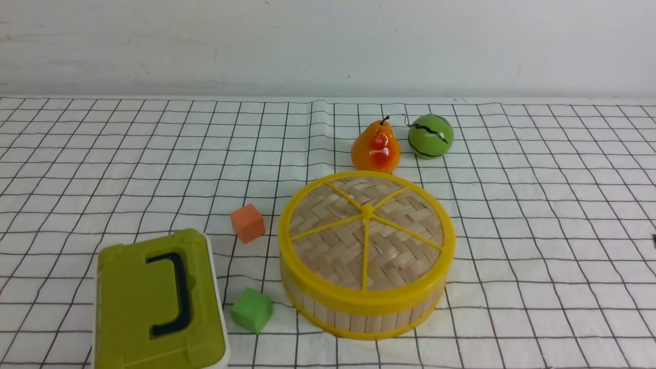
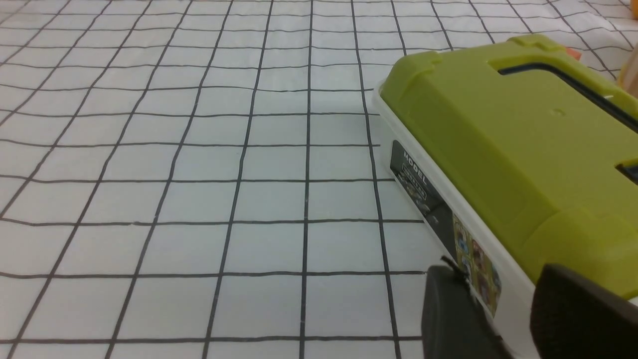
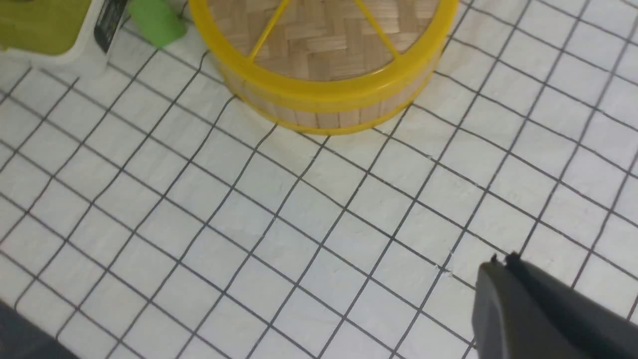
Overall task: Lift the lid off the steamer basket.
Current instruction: Use the right arm to lift the lid of the steamer
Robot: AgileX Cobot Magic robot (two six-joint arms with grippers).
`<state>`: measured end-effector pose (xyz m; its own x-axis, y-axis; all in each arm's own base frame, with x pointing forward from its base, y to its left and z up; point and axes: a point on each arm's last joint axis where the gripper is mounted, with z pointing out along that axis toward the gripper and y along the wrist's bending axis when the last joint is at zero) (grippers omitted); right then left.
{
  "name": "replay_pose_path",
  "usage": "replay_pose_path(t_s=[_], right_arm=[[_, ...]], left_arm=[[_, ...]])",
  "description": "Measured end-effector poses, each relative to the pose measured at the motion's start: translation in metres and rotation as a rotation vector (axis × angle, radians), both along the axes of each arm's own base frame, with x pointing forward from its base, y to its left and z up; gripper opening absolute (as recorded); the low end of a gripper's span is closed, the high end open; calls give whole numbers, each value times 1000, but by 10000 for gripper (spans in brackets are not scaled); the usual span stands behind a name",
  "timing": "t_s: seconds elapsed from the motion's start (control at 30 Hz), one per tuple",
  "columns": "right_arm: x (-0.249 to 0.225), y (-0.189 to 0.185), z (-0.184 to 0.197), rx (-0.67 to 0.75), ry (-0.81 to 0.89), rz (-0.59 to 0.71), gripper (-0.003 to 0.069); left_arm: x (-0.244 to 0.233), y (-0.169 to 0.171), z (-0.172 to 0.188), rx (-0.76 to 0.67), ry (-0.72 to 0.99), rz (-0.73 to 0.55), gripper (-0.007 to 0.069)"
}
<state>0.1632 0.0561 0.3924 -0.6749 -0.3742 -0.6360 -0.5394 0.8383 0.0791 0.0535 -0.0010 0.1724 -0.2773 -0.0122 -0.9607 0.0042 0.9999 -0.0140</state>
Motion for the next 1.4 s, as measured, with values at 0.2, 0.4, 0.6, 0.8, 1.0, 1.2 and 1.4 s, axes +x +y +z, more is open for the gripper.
replay_pose_path(t_s=[0.2,0.4,0.6,0.8,1.0,1.2,1.4], right_arm=[[55,39,1,-68,95,128,-11],[107,78,-11,-89,149,198,-1],[153,123,-38,-151,188,237,94],[187,154,-71,-186,217,232,299],[215,172,-109,-171,201,205,428],[226,178,-126,-152,187,182,396],[227,180,-130,-138,207,183,185]], left_arm=[[0,0,0,0,0,0,239],[0,0,0,0,0,0,239],[0,0,0,0,0,0,239],[0,0,0,0,0,0,239],[0,0,0,0,0,0,239],[0,0,0,0,0,0,239],[0,0,0,0,0,0,239]])
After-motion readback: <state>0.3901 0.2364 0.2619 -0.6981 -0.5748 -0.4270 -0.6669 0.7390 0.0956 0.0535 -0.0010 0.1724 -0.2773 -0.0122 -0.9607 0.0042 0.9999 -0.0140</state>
